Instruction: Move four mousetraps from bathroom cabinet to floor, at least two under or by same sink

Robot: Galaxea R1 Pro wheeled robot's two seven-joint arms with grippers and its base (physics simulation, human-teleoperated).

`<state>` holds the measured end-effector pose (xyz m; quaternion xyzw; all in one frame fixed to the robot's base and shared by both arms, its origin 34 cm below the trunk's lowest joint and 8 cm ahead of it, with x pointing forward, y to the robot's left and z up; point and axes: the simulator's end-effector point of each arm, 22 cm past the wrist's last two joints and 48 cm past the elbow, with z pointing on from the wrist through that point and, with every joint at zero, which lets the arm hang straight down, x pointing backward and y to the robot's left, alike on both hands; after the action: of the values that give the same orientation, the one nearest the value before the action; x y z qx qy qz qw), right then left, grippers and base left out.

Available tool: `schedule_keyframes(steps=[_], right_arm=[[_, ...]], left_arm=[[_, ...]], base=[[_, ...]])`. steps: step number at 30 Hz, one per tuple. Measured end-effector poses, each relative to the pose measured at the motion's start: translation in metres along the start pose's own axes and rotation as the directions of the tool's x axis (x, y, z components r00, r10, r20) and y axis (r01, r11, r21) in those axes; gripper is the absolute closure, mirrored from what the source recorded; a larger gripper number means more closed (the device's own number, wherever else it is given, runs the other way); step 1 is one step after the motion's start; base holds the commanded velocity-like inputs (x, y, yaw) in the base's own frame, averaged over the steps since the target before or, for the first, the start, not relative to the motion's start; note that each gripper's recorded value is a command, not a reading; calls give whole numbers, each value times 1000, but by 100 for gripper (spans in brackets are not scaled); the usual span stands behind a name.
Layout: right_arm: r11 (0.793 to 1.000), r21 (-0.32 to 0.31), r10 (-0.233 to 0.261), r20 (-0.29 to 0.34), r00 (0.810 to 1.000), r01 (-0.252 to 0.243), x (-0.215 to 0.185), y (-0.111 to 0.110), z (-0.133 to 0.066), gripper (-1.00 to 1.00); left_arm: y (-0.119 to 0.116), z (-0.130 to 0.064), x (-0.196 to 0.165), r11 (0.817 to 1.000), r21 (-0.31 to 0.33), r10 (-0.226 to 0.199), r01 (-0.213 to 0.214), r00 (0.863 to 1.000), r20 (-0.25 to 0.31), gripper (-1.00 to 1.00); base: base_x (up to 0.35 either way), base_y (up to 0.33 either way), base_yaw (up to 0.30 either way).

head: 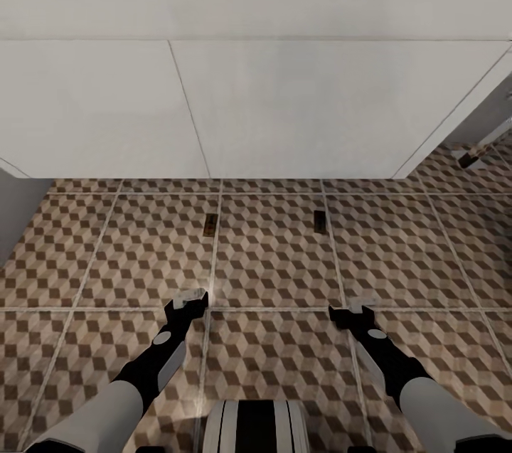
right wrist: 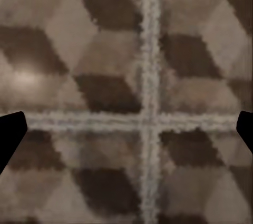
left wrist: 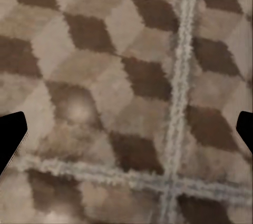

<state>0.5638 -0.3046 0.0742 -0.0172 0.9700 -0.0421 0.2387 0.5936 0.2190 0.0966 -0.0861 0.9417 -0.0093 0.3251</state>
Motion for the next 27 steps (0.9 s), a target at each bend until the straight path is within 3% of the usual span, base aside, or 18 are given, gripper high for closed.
schedule_keyframes(steps=[27], right_arm=[[1000, 5, 8, 110, 994, -8, -65, -6, -31, -100]], left_arm=[[-10, -24, -69, 1000, 17, -5, 3, 994, 109, -100]], base=[[0, 0, 0]])
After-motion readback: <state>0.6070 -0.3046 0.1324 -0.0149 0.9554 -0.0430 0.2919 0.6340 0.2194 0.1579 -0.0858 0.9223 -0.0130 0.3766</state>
